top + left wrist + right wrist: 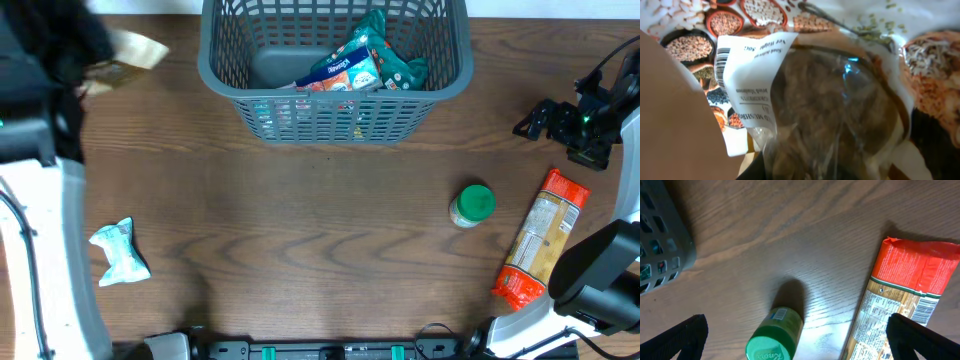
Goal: Pack container
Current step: 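Carry the snack pouch into the basket and release it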
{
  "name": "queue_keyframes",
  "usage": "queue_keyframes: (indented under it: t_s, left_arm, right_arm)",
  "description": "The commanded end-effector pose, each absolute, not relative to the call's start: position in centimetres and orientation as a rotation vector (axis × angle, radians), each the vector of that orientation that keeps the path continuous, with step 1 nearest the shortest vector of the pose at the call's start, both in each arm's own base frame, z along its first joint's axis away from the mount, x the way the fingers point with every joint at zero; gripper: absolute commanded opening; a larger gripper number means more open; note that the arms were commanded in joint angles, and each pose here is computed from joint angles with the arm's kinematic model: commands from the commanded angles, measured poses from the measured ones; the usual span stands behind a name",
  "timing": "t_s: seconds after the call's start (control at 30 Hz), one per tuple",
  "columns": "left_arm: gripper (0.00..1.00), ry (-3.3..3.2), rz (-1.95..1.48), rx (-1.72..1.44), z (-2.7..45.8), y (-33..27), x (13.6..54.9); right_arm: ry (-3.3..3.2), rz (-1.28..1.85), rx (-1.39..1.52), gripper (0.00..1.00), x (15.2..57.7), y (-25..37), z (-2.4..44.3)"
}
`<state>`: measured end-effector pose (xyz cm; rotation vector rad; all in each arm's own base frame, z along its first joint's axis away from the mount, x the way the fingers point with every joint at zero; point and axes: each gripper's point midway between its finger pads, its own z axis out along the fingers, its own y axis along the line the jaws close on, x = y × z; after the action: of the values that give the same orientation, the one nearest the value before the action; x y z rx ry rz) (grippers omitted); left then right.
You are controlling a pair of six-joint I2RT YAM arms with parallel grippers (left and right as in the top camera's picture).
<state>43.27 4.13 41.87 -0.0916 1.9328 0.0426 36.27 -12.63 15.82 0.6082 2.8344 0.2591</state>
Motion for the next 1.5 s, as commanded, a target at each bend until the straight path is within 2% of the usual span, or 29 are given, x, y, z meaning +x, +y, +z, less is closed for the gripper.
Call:
queue_keyframes:
  t_s: [0.0,0.17,0.37,0.67,0.87,0.97,1.0,1.03,1.07,1.17,1.23,1.27,1.47]
  left_arm:
    - [0.07,1.826,0.189,0.43,43.8,-1.9,43.3]
    - [0.07,1.615,0.244,0.782,44.9,-9.7,44.6]
    - [0.07,1.459,0.208,0.81,44.7,-15.2,49.1]
    - [0.07,1.669,0.046,0.863,32.1,-20.1,54.9]
    - [0.08,1.799,-0.009,0.926,25.6,-21.4,55.6]
    - [0.11,1.889,-0.023,0.96,22.5,-21.2,55.3]
    - [0.25,1.921,-0.027,0.97,21.5,-21.0,55.1]
    - [0.5,1.937,-0.03,0.976,21.1,-20.9,54.9]
    - [0.7,1.95,-0.032,0.981,20.8,-20.9,54.7]
    - [0.71,1.951,-0.041,0.959,21.3,-20.9,54.6]
    - [0.83,1.927,-0.038,0.946,22.6,-20.8,54.5]
    - [0.84,1.909,-0.033,0.937,23.5,-20.7,54.5]
    - [0.89,1.705,0.078,0.796,33.7,-18.6,54.0]
  right_arm:
    - [2.849,0.251,0.575,0.99,36.3,-12.5,15.6]
    - [2.843,0.248,0.574,0.99,36.4,-12.5,15.6]
    - [2.828,0.241,0.567,0.99,36.7,-12.7,15.7]
    - [2.821,0.239,0.565,0.99,36.9,-12.8,15.7]
    - [2.823,0.24,0.565,0.99,36.9,-12.7,15.7]
    - [2.822,0.239,0.565,0.99,36.9,-12.7,15.7]
    - [2.822,0.239,0.566,0.99,36.9,-12.8,15.7]
    - [2.822,0.239,0.565,0.99,36.9,-12.8,15.7]
    - [2.822,0.239,0.565,0.99,36.9,-12.8,15.7]
    - [2.822,0.239,0.565,0.99,36.9,-12.8,15.7]
    - [2.823,0.24,0.566,0.99,36.9,-12.8,15.7]
    - [2.824,0.24,0.566,0.99,36.8,-12.7,15.7]
    - [2.831,0.24,0.557,0.99,36.7,-12.7,15.7]
